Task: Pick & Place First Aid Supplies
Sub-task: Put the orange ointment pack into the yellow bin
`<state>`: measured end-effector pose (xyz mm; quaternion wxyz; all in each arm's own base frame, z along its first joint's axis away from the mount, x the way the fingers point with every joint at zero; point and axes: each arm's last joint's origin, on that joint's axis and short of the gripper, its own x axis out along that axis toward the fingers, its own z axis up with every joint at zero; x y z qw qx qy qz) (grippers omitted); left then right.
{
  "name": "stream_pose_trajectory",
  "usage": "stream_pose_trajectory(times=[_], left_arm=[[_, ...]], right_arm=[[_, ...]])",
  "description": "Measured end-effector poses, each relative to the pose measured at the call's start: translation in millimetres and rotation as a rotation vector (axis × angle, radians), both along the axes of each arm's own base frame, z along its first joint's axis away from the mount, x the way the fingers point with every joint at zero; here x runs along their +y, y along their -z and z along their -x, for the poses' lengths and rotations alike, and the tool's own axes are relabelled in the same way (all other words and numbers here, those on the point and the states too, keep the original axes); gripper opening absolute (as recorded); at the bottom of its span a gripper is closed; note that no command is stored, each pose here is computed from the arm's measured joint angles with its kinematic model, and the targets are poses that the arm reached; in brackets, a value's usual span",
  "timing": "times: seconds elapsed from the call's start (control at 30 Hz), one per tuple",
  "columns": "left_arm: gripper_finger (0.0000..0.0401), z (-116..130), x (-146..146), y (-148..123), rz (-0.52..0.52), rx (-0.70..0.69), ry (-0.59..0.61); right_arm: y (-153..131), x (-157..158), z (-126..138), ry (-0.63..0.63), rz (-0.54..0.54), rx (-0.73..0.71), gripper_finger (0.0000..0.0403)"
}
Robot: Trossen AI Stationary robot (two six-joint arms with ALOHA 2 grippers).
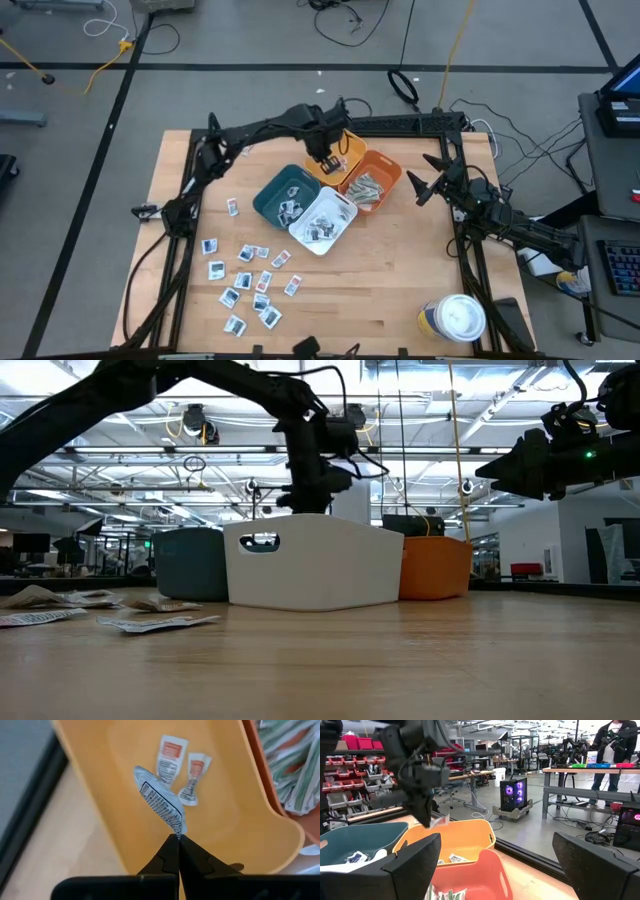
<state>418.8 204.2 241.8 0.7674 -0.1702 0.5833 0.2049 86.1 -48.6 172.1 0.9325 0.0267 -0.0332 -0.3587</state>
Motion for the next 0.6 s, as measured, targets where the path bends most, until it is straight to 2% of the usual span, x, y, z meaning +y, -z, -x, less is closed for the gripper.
stream_pose_trajectory(times=[0.23,0.37,0.5,0.6], left_arm=[[0.0,-13,-5,32,0.017,0.059,0.065],[0.0006,-15,-6,36,0.018,0.069,0.079],[0.0042,-15,-5,36,0.002,0.07,0.067],[0.0096,-15,-5,36,0.006,0.068,0.087]], right_arm=[[0,0,0,0.0,0.0,0.0,0.0377],[0,0,0,0.0,0.0,0.0,0.0377],[0,0,0,0.0,0.0,0.0,0.0377],[0,0,0,0.0,0.0,0.0,0.0377]])
